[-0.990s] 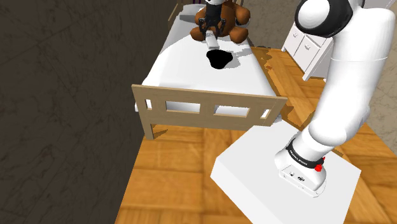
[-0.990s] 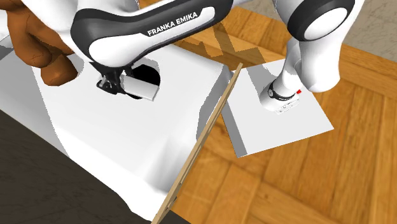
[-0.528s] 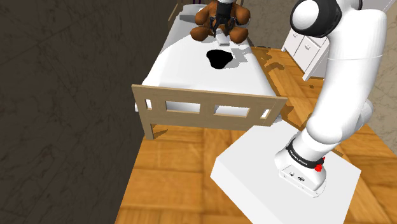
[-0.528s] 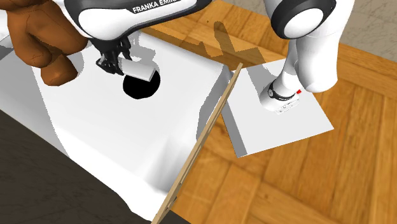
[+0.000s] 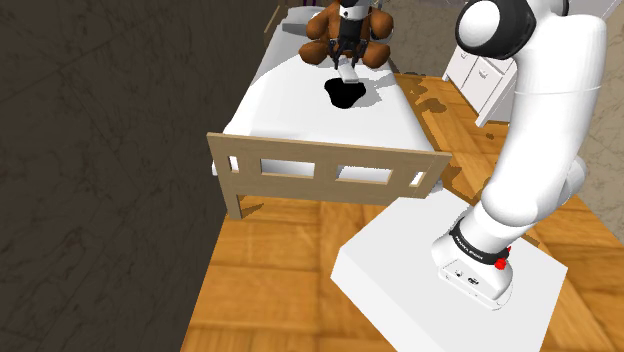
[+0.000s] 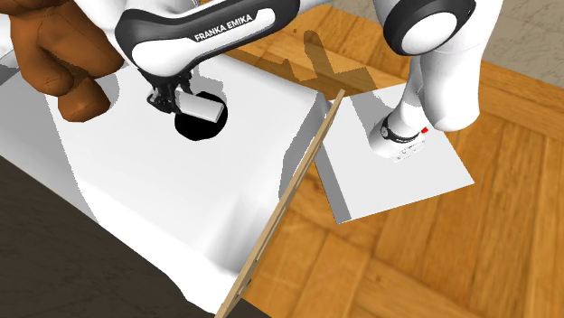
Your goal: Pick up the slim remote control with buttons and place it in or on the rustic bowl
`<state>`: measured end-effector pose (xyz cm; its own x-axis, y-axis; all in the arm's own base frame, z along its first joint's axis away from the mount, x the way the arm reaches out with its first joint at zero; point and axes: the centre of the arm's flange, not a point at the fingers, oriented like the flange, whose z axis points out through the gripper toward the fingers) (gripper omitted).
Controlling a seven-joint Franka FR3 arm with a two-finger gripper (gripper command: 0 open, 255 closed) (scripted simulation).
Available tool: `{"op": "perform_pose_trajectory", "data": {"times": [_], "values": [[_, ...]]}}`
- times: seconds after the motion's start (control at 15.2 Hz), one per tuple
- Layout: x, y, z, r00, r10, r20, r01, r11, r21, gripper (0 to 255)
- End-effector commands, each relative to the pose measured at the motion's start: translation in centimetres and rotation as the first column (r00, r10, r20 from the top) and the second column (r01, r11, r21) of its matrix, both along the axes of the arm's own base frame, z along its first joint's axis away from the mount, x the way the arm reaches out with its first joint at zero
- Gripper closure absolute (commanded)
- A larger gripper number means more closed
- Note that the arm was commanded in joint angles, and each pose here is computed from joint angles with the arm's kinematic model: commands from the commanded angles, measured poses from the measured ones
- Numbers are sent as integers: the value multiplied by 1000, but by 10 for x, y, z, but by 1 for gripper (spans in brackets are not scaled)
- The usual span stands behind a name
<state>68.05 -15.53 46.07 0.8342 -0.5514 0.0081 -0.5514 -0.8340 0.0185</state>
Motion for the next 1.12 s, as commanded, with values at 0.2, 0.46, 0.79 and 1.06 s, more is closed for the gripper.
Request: {"op": "perform_pose_trajectory", "data": {"times": [0.2, 0.46, 0.79, 1.06], "values": [[-1, 0, -26, 1000, 0, 1, 0, 1000, 0, 255], [-1, 0, -28, 1000, 0, 1, 0, 1000, 0, 255], [-1, 0, -28, 1000, 0, 1, 0, 1000, 0, 0], [-1, 0, -28, 1000, 0, 1, 0, 1000, 0, 0]]}}
